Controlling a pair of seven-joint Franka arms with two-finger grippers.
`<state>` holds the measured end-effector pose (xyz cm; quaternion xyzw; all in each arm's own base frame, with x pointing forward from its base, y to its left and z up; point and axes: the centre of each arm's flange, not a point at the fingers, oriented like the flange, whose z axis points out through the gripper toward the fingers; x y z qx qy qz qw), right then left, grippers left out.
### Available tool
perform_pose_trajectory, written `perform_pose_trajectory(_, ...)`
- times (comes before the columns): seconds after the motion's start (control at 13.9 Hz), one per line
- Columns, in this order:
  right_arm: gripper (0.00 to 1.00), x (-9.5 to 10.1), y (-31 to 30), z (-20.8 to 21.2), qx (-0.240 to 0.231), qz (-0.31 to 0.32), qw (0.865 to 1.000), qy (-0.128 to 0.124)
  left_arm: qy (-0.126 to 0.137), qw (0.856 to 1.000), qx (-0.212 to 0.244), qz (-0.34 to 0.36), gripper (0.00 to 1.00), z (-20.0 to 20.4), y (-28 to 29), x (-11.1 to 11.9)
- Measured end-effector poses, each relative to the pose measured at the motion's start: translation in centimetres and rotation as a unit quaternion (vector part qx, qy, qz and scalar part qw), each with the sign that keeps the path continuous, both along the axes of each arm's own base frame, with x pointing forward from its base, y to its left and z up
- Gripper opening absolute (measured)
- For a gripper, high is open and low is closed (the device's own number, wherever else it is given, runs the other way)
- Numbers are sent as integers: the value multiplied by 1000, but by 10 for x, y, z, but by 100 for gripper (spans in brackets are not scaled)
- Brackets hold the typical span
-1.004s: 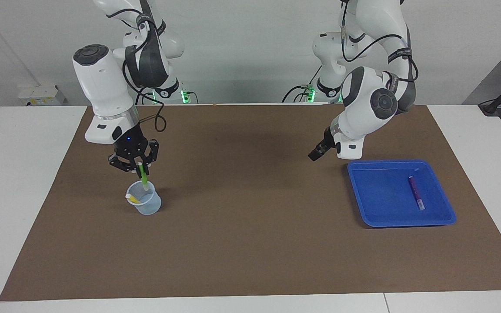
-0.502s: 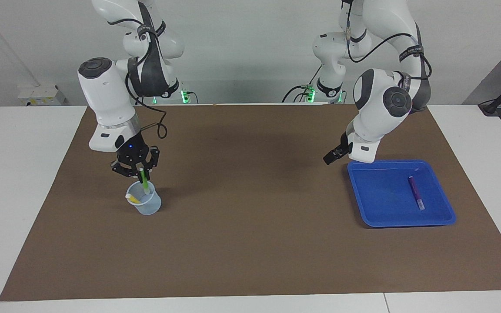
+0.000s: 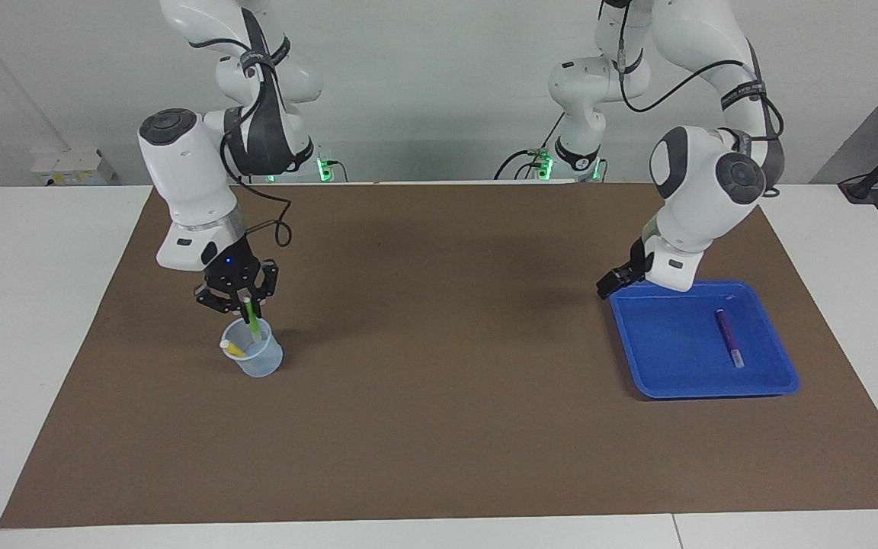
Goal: Transfer and insert pens with both arms
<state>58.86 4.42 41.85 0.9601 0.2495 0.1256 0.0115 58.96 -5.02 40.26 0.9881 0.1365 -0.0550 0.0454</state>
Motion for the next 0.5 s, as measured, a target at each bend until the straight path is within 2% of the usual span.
perform_pose_trajectory(0.22, 20, -3, 2, -7, 0, 1, 1000, 5, 0, 1000, -1, -14, 100, 0, -14, -3)
perform_pose_trajectory(0.29, 27, -4, 2, -8, 0, 1, 1000, 5, -1, 1000, -1, -15, 100, 1, -14, -3)
perform_pose_trajectory(0.5, 63, -4, 2, -9, 0, 1, 1000, 6, -14, 1000, -1, -16, 100, 4, 1, 0)
